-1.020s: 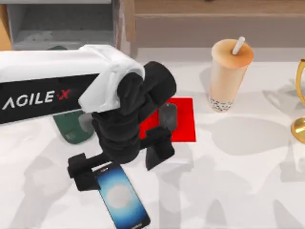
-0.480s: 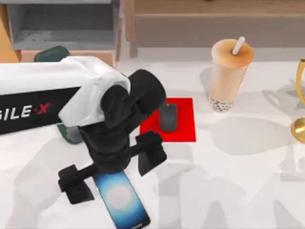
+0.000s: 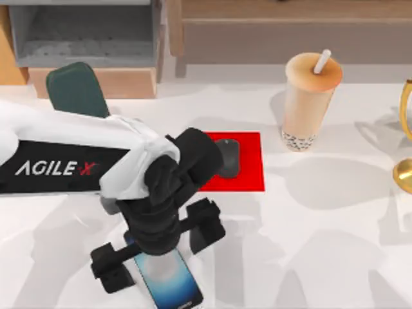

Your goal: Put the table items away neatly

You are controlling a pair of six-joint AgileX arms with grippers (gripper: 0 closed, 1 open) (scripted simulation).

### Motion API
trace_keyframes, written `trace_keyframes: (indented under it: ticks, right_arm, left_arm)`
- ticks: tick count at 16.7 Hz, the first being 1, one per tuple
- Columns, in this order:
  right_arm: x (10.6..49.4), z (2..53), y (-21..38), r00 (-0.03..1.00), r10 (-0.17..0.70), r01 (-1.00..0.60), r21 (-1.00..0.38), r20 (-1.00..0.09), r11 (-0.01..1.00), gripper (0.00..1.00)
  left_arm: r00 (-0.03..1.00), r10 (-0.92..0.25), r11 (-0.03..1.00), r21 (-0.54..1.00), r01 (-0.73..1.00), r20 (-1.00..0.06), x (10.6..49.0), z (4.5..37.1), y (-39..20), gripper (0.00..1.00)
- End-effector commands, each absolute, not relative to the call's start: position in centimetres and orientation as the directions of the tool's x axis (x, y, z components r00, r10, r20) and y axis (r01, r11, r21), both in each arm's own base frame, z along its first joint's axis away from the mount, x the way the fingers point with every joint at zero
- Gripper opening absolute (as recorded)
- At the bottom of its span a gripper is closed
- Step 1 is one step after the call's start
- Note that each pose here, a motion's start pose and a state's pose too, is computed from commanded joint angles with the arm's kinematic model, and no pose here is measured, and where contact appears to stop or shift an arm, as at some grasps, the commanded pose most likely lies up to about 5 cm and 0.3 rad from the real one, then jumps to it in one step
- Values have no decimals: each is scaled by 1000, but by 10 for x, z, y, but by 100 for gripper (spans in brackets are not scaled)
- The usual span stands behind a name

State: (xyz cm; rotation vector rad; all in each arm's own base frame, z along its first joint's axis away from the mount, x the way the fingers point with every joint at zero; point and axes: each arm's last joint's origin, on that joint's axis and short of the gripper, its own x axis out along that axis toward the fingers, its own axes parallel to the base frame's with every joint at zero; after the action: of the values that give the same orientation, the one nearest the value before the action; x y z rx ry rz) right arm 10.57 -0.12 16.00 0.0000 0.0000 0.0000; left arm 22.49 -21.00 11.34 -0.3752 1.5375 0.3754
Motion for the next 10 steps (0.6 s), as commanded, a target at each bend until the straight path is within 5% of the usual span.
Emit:
trace_keyframes:
  ticks: [6, 10]
  right_arm:
    - [106, 160, -1, 1000, 0, 0, 0, 0, 1000, 100]
    - [106, 160, -1, 1000, 0, 0, 0, 0, 1000, 100]
  left_arm:
    - [-1, 1, 888, 2, -461, -1000, 224, 102, -209, 100]
    - [-1, 1, 888, 2, -461, -1000, 224, 102, -209, 70]
